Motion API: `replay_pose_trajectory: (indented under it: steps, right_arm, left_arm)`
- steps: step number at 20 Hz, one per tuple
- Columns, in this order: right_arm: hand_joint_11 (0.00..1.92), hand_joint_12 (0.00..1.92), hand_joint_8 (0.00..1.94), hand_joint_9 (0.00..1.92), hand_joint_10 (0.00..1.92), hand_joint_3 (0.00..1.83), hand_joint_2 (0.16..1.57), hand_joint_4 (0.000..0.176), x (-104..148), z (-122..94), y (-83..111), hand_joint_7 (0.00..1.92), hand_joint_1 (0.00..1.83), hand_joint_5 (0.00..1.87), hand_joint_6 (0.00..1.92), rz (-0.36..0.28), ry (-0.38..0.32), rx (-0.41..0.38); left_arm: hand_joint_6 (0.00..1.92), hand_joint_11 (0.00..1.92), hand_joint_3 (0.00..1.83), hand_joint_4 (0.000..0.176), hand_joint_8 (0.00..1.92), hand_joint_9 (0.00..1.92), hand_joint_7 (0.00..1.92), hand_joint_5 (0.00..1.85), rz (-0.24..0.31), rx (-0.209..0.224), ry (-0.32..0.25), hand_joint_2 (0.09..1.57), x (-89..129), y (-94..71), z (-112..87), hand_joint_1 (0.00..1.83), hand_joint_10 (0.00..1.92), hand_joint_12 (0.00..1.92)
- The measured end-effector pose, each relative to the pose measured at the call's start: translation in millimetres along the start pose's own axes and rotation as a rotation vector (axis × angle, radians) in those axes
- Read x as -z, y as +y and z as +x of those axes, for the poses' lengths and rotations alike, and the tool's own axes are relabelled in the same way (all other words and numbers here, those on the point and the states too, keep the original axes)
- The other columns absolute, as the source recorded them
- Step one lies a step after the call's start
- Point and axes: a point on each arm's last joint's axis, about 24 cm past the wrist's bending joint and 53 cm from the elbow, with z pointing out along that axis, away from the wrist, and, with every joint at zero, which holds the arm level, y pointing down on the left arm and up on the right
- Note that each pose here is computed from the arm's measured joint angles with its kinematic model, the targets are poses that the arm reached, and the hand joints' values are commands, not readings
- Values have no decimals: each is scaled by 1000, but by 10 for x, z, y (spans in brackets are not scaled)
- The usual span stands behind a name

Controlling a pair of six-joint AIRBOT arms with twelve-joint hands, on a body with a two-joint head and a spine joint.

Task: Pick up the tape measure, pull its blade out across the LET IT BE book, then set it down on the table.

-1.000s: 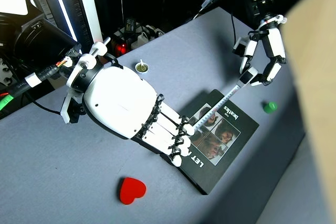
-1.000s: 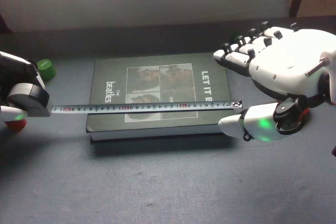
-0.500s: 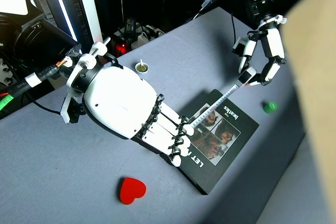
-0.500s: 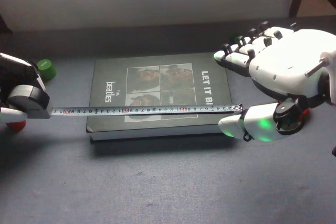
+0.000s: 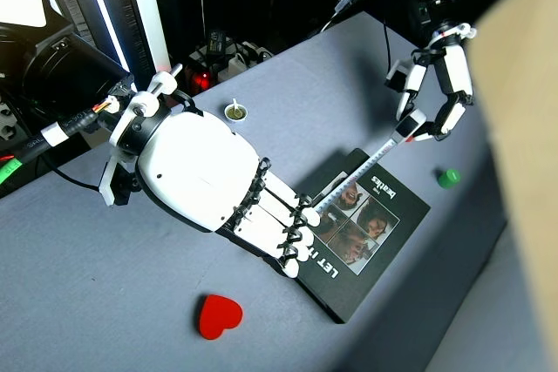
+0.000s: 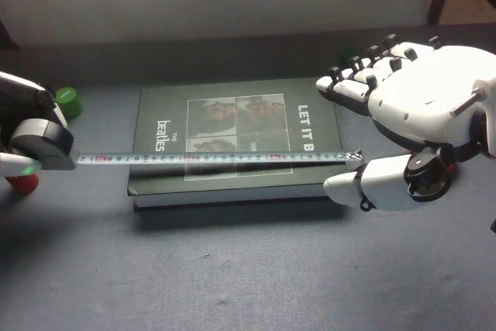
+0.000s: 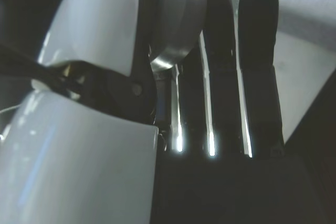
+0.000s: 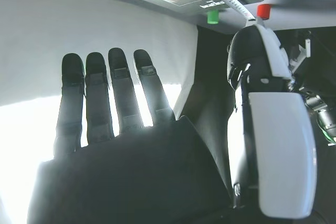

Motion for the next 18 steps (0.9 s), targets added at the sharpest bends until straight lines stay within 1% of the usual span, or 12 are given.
replay_pose_trajectory:
  steps: [2,3,4,5,7,9,10,12,13,15,17,18]
  right_arm:
    - [0,419,3,89,2,0,1088,10,0,-1,0,91,178,45,3,0,0,1]
    - [0,419,3,90,2,0,1088,10,2,1,6,91,178,45,3,-2,0,1]
    - [0,420,5,92,3,0,1088,10,5,6,12,98,177,46,3,-2,1,0]
    - [0,421,7,94,3,0,1089,10,5,4,11,104,177,46,3,-2,0,1]
    - [0,421,7,94,3,0,1089,10,5,5,13,104,177,46,3,-3,1,1]
    - [0,516,6,119,5,0,1076,9,5,5,13,130,203,68,4,-3,1,1]
    - [0,530,2,120,4,0,1073,9,6,6,15,126,208,62,0,-3,1,1]
    - [0,498,1,105,1,0,1077,8,9,27,9,98,197,38,1,-2,4,9]
    - [0,479,4,104,0,0,1078,7,8,52,1,111,196,55,5,0,11,4]
    - [0,451,3,105,0,0,1078,7,9,55,16,118,196,64,4,-4,11,7]
    - [0,447,3,105,0,1,1080,7,9,56,34,120,196,64,4,-9,10,10]
    - [0,447,3,104,0,2,1082,6,8,61,30,119,196,64,4,-7,12,7]
  left_arm:
    - [925,867,0,0,1071,901,950,842,9,13,26,1138,4,-85,211,1374,1324,1229]
    - [917,867,0,0,1084,901,948,848,4,20,49,1137,14,-95,346,1374,1316,1230]
    - [915,867,0,0,1088,901,948,850,-6,17,85,1137,39,-100,541,1374,1313,1230]
    - [914,867,0,0,1088,901,948,850,-21,16,110,1137,79,-100,671,1375,1313,1230]
    - [914,867,0,0,1088,901,948,850,-28,1,102,1137,120,-127,623,1375,1313,1230]
    - [871,889,0,0,1057,910,972,880,-42,-16,60,1128,195,-157,456,1377,1294,1231]
    - [860,884,0,0,1046,909,982,886,-57,-8,29,1125,271,-155,347,1378,1293,1226]
    - [844,859,0,0,1042,882,995,890,-102,-1,-3,1127,450,-44,238,1377,1315,1221]
    - [833,859,1,0,1052,877,990,892,-137,-3,5,1128,529,75,268,1377,1322,1224]
    - [852,877,0,0,1065,877,979,877,-155,5,17,1132,587,148,333,1375,1330,1221]
    - [882,882,0,0,1071,880,968,853,-128,46,2,1138,608,108,363,1374,1337,1216]
    - [883,884,0,0,1072,878,968,852,-113,77,-10,1138,617,99,396,1374,1338,1217]
